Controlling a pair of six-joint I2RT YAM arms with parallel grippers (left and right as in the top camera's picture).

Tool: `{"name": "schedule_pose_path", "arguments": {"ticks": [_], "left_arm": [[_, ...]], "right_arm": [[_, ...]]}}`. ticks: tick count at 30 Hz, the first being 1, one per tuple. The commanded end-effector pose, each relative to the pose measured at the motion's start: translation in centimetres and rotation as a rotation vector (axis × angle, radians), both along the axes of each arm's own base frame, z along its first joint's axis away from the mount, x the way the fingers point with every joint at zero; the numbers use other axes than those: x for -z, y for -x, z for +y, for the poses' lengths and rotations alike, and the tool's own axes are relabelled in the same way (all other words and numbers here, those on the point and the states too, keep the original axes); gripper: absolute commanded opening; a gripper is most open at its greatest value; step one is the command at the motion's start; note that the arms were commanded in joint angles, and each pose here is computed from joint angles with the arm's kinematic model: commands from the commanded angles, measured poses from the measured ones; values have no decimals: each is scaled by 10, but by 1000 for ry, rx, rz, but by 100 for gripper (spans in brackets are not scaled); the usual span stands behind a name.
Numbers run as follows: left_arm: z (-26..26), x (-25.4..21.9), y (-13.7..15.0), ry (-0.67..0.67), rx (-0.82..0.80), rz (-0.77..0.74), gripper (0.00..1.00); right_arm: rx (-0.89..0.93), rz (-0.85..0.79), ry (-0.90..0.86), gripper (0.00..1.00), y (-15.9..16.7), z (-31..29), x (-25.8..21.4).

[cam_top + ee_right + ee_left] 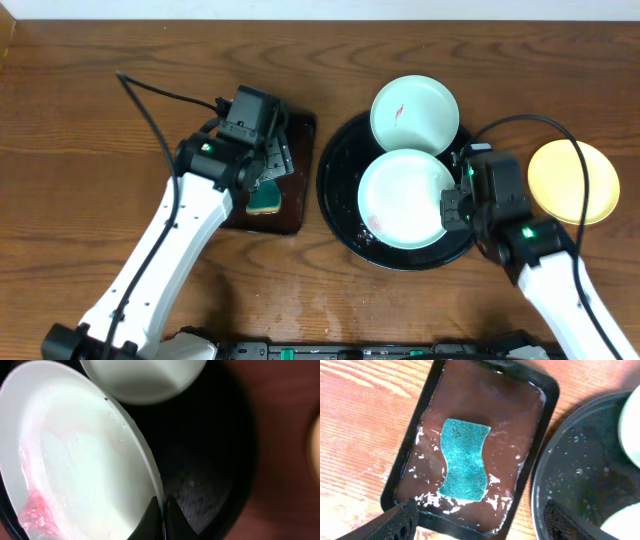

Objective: Clean dirty plates on tray and stack at the side
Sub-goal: 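Tilt the front pale green plate up by its rim with the right gripper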

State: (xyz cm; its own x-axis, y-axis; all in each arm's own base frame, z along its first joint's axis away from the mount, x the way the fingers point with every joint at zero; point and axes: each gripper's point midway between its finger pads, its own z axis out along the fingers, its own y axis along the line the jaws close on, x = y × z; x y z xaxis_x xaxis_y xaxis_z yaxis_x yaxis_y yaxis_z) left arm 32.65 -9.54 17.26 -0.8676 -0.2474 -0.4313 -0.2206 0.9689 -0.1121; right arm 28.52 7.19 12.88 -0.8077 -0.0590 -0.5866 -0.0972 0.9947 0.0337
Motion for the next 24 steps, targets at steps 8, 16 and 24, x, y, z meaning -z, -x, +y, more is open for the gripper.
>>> {"name": "schedule_pose_path", "arguments": {"ticks": [8,16,24], "left_arm": [[-1,-9,-3,13,4,-20,82],[-1,-9,-3,13,4,-20,82],[-1,-9,-3,13,4,-20,82]], "right_arm": [[-13,-368,377,1,-12,-6,-79],[-164,-487,666,1,-3,24,-104],[-278,-554,815,1,15,50,-118]]}}
